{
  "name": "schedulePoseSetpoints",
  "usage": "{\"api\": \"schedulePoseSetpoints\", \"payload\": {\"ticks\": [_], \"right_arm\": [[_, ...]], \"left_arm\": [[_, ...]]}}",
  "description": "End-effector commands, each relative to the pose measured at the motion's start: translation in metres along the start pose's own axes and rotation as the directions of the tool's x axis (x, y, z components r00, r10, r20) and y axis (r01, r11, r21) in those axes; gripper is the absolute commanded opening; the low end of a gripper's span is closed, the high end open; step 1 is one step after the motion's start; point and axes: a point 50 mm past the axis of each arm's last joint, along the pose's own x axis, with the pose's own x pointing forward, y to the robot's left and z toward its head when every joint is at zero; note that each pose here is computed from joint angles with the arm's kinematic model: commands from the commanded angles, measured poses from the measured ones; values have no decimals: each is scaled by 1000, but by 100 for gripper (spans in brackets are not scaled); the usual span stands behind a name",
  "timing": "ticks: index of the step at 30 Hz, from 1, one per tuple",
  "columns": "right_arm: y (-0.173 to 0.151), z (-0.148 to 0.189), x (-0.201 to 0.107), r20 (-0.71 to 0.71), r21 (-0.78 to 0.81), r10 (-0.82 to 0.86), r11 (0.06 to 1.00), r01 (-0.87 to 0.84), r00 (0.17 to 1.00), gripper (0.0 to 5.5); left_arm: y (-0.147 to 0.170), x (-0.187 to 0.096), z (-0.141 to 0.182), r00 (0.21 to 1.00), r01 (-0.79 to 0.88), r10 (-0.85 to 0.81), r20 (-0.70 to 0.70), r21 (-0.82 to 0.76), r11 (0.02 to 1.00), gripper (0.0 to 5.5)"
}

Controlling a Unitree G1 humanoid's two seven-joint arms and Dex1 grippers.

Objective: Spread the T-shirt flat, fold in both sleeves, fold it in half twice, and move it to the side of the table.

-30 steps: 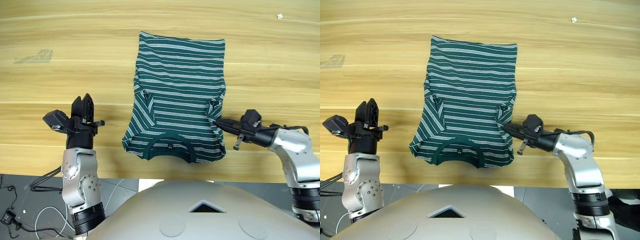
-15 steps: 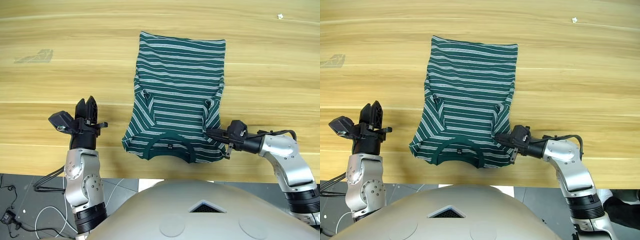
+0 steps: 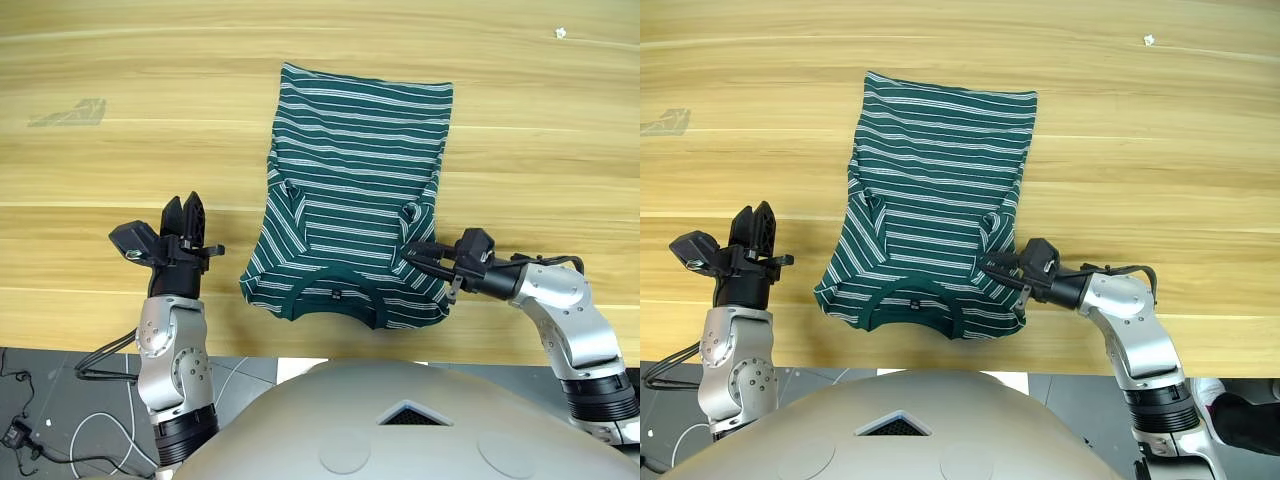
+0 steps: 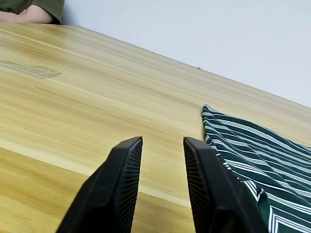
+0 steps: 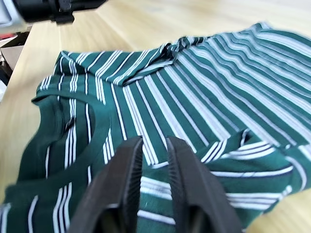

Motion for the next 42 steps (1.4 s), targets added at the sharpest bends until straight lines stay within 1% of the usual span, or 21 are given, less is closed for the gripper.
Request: {"api": "schedulePoseSetpoints", "payload": {"ticks": [1, 3, 5, 6, 7, 8, 9, 10, 11, 12, 14, 15, 17, 19, 20, 21, 23, 27, 31, 35, 42], "right_arm": [[6, 8, 4, 41, 37, 57, 998, -59, 998, 175], [15, 8, 2, 38, 59, 133, 989, -135, 990, 212], [20, 9, -3, 50, 61, 187, 980, -190, 981, 244], [15, 12, -6, 68, 39, 170, 984, -173, 983, 258], [4, 14, -10, 71, -27, 109, 994, -107, 992, 283], [-11, 16, -18, 68, -157, 12, 988, -1, 998, 283], [-22, 19, -25, 71, -288, -61, 954, 79, 996, 283], [-30, 23, -33, 90, -430, -115, 891, 142, 989, 283], [-35, 25, -42, 94, -598, -149, 782, 175, 984, 283], [-37, 25, -49, 86, -722, -154, 671, 168, 984, 283], [-38, 20, -63, 24, -873, -144, 479, 91, 989, 283], [-38, 15, -69, -21, -912, -131, 409, 35, 991, 283], [-36, 5, -76, -94, -939, -105, 339, -53, 990, 283], [-33, -10, -84, -175, -933, -78, 332, -140, 982, 283], [-33, -17, -87, -209, -927, -66, 332, -176, 976, 283], [-33, -21, -90, -235, -920, -56, 336, -203, 970, 283], [-30, -33, -94, -280, -902, -37, 353, -250, 959, 283], [-21, -53, -97, -364, -849, 33, 400, -346, 931, 283], [-15, -56, -88, -342, -844, 79, 412, -343, 936, 283], [-9, -53, -72, -307, -852, 130, 403, -333, 943, 283], [-6, -54, -65, -302, -841, 145, 425, -335, 942, 283]], "left_arm": [[0, 2, -4, 1000, 3, -3, -17, 12, 1000, 158], [0, 3, -3, 1000, 9, -9, -17, 17, 1000, 158], [-1, 5, 0, 1000, 27, -27, -9, 54, 998, 158], [-1, 5, 4, 999, 53, -54, -3, 148, 988, 158], [-2, 5, 10, 994, 101, -105, -3, 299, 949, 158], [1, 6, 18, 986, 150, -164, -20, 526, 837, 158], [4, 9, 24, 975, 190, -217, -56, 718, 670, 158], [10, 12, 28, 957, 226, -266, -115, 871, 437, 158], [16, 12, 30, 930, 265, -312, -196, 943, 199, 158], [21, 12, 32, 901, 291, -338, -272, 957, 8, 158], [26, 8, 29, 826, 332, -369, -426, 897, -293, 158], [27, 4, 24, 779, 343, -377, -502, 843, -413, 158], [29, -2, 20, 716, 325, -384, -583, 765, -555, 158], [29, -5, 20, 664, 245, -396, -634, 684, -687, 158], [31, -6, 19, 642, 212, -391, -659, 643, -735, 158], [34, -6, 20, 630, 180, -387, -674, 611, -771, 158], [37, -4, 22, 607, 136, -384, -695, 568, -812, 158], [29, -5, 14, 533, 76, -429, -729, 547, -834, 158], [15, -2, 8, 506, 32, -497, -705, 591, -806, 158], [-4, -3, 7, 457, -33, -591, -665, 652, -758, 158], [-8, -3, 11, 438, -46, -598, -671, 648, -760, 158]]}}
